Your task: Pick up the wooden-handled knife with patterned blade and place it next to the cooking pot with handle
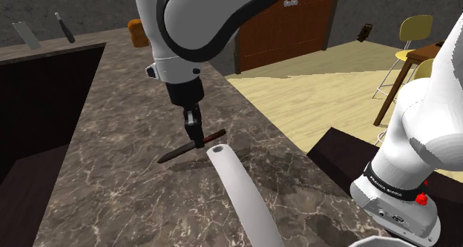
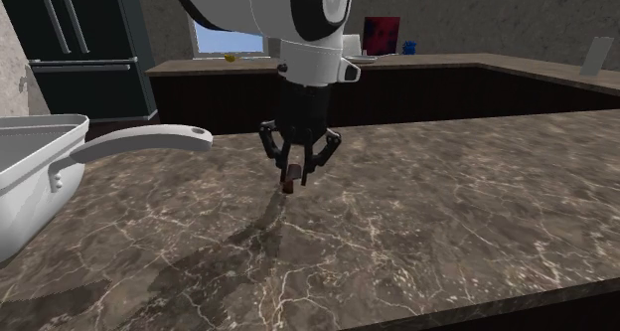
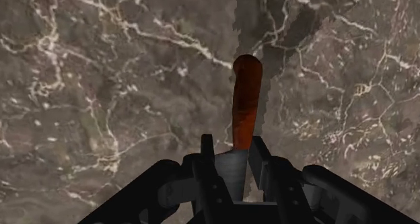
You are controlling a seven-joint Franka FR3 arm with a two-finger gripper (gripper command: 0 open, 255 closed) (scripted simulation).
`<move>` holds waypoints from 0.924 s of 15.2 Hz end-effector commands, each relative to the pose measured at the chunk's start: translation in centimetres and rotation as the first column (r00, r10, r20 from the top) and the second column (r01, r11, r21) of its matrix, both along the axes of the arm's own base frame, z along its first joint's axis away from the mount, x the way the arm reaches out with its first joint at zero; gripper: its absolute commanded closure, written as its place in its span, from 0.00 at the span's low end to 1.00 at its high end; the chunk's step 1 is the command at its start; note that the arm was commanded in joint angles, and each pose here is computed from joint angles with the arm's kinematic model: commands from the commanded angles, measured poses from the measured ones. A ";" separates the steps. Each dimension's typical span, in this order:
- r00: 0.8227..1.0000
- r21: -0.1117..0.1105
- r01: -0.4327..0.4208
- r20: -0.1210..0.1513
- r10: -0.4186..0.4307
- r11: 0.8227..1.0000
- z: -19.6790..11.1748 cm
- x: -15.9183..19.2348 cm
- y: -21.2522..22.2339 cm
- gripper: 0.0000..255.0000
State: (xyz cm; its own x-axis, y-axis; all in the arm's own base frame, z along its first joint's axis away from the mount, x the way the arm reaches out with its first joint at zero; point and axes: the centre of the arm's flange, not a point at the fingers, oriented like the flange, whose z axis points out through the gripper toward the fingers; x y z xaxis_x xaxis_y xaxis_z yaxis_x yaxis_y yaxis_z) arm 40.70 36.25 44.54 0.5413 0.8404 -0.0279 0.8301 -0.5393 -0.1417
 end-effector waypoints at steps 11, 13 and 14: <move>1.000 0.000 0.000 0.000 0.000 1.000 -3.1 -0.1 0.1 1.00; 1.000 0.000 0.000 0.000 0.000 1.000 -3.1 -0.1 0.1 1.00; 1.000 0.000 0.000 0.000 0.000 1.000 -3.1 -0.1 0.1 0.00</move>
